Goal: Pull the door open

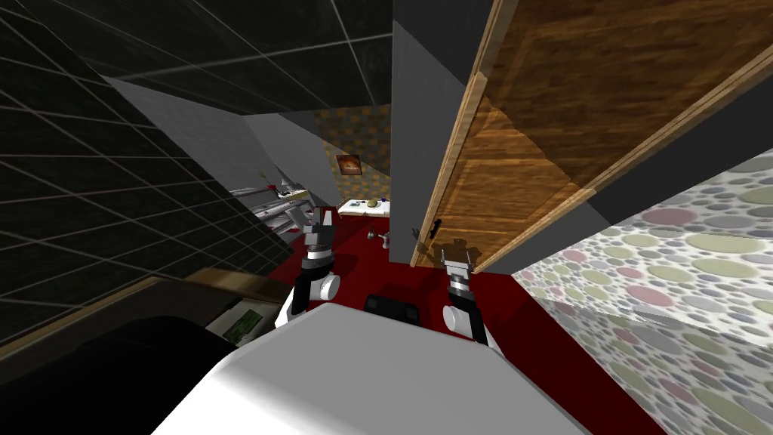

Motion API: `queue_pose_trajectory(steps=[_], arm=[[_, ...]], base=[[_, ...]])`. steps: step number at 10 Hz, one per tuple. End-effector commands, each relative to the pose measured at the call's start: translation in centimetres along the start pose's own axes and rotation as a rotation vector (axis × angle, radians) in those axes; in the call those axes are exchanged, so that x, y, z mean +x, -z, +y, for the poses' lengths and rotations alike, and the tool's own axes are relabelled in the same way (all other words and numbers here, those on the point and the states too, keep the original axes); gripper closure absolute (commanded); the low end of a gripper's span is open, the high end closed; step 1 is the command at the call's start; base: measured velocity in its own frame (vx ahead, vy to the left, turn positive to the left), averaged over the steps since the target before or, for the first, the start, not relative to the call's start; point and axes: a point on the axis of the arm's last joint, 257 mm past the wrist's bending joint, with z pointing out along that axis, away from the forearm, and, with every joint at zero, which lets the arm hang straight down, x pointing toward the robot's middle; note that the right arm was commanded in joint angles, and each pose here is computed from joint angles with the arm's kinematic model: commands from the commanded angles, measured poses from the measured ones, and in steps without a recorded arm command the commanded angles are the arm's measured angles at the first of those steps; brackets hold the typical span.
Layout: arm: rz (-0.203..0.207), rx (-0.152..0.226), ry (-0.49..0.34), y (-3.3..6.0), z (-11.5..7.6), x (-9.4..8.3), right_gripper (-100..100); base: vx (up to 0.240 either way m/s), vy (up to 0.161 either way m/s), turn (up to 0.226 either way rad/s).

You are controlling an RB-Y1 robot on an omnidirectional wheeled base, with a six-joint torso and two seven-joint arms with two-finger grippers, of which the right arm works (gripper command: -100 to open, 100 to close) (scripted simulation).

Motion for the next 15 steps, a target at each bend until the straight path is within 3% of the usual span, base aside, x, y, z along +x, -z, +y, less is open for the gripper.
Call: queue_pose_trajectory(steps=[1,5,8,12,15], arm=[[-0.028,0.015,-0.054,0.30,-0.7,-1.5,-100],[-0.085,0.036,-0.166,1.08,-1.6,-4.6,-100],[-0.143,0.050,-0.232,2.16,-2.3,-7.4,-100],[-0.193,0.054,-0.299,3.12,-2.5,-9.8,-100],[-0.255,0.049,-0.376,4.26,-2.5,-12.8,-100]], base=[[0.037,-0.037,0.096],[0.053,-0.048,0.173],[0.052,-0.051,0.102],[0.048,-0.049,0.097],[0.050,-0.061,0.144]])
